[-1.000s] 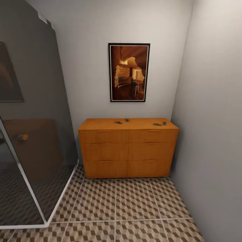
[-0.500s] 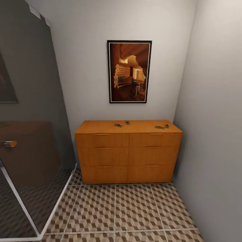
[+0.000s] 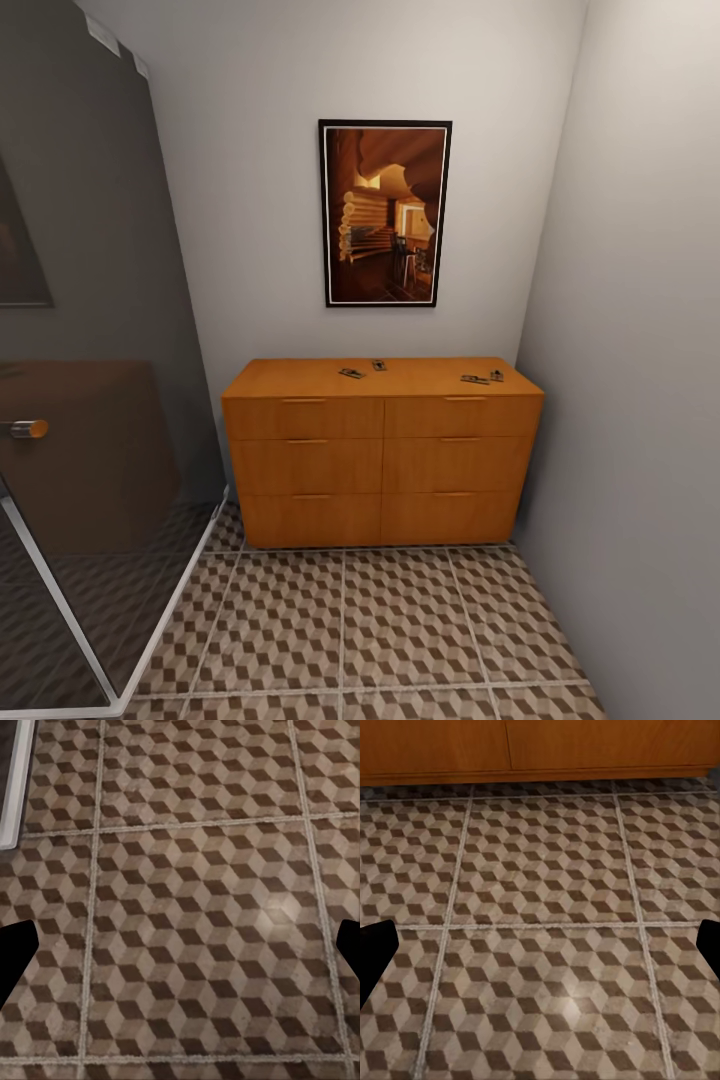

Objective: Take the four mousetraps from the cabinet in the bathroom and place them on the bathroom floor. Make sure all four end up on the same floor surface, and ensure that at least two of them are either under or directly next to the same bathroom sink.

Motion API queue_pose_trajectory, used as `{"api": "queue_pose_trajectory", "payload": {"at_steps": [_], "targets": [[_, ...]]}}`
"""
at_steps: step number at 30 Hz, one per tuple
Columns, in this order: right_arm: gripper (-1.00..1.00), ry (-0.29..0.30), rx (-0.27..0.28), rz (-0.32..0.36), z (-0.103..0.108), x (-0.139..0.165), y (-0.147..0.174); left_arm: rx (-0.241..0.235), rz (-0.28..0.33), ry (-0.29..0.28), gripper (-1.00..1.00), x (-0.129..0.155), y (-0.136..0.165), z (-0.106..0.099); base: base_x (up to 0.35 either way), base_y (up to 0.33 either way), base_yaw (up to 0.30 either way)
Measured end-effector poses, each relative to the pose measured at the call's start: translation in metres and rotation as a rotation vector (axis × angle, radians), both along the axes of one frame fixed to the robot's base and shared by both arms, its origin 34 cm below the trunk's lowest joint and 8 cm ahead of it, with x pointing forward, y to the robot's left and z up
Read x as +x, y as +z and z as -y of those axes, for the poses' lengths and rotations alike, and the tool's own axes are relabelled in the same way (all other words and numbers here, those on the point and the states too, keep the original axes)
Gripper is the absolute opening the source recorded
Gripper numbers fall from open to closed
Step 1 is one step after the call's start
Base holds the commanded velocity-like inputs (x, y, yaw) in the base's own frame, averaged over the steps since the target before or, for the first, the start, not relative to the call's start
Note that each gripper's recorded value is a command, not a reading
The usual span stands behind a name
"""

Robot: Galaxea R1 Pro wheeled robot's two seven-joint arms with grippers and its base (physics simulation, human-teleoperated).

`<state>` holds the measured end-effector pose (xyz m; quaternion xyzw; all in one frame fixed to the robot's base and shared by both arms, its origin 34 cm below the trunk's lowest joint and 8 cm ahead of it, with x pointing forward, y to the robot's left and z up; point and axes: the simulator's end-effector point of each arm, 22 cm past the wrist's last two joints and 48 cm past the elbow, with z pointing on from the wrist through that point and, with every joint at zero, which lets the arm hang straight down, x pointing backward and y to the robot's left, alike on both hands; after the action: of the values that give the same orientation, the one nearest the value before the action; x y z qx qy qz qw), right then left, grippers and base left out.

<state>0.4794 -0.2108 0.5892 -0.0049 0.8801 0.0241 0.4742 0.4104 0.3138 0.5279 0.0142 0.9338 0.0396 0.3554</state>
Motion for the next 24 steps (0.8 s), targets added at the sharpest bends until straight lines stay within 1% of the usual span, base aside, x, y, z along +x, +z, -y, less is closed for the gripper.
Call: {"api": "queue_pose_trajectory", "payload": {"at_steps": [3, 24], "targets": [[1.00, 0.000, 0.000, 0.001, 0.000, 0.000, 0.000, 0.000, 0.000, 0.000, 1.00, 0.000, 0.000, 0.000, 0.000, 0.000, 0.000], [1.00, 0.001, -0.008, -0.008, 0.005, 0.000, -0.003, 0.001, -0.079, 0.005, 1.00, -0.041, -0.024, -0.002, 0.000, 0.000, 0.000]]}}
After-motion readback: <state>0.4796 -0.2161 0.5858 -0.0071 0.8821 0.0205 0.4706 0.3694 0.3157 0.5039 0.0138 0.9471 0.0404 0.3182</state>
